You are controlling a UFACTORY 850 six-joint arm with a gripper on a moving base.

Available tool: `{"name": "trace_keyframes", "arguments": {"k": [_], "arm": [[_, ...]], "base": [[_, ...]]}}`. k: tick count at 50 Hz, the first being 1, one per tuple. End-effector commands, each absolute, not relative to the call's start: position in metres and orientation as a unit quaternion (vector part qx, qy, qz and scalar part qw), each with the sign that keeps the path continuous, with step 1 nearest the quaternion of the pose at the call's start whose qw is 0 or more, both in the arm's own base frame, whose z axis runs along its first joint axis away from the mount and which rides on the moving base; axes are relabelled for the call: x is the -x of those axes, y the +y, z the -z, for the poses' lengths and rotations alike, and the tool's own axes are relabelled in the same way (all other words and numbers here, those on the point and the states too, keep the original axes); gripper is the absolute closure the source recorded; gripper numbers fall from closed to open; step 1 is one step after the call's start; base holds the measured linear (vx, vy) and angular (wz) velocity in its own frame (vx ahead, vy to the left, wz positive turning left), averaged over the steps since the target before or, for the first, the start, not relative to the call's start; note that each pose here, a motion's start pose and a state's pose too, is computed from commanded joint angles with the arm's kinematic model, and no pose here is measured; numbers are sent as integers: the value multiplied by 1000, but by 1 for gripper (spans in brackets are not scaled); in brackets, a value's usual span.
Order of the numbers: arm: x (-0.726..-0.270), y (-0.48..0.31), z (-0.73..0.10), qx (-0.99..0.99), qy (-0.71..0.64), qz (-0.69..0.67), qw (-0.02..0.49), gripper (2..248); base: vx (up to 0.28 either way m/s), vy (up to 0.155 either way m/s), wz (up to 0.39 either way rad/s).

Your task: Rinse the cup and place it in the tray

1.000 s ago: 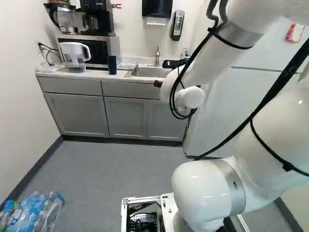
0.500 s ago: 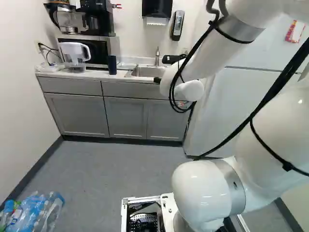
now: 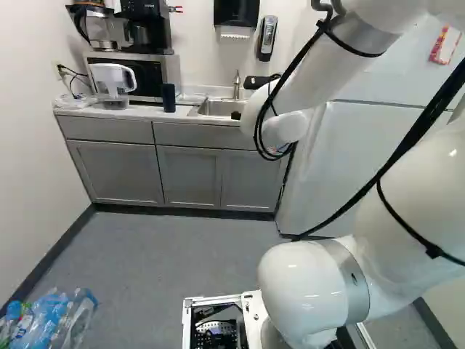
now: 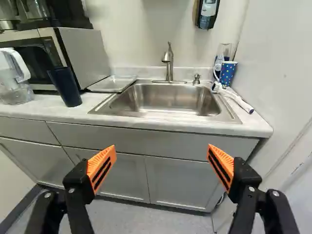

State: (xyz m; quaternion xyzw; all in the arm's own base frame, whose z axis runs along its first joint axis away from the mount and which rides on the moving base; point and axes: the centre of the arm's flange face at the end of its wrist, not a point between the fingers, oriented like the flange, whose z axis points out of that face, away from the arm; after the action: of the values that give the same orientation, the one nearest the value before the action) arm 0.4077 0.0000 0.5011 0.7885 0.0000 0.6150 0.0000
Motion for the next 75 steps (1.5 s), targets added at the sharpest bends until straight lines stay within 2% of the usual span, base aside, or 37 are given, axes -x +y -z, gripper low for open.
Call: {"name": "trace_keyframes", "arguments": {"k": [75], "arm": [[-440,0,-568,-790,0,-613,0,3]], "base": [[0,0,0]]}}
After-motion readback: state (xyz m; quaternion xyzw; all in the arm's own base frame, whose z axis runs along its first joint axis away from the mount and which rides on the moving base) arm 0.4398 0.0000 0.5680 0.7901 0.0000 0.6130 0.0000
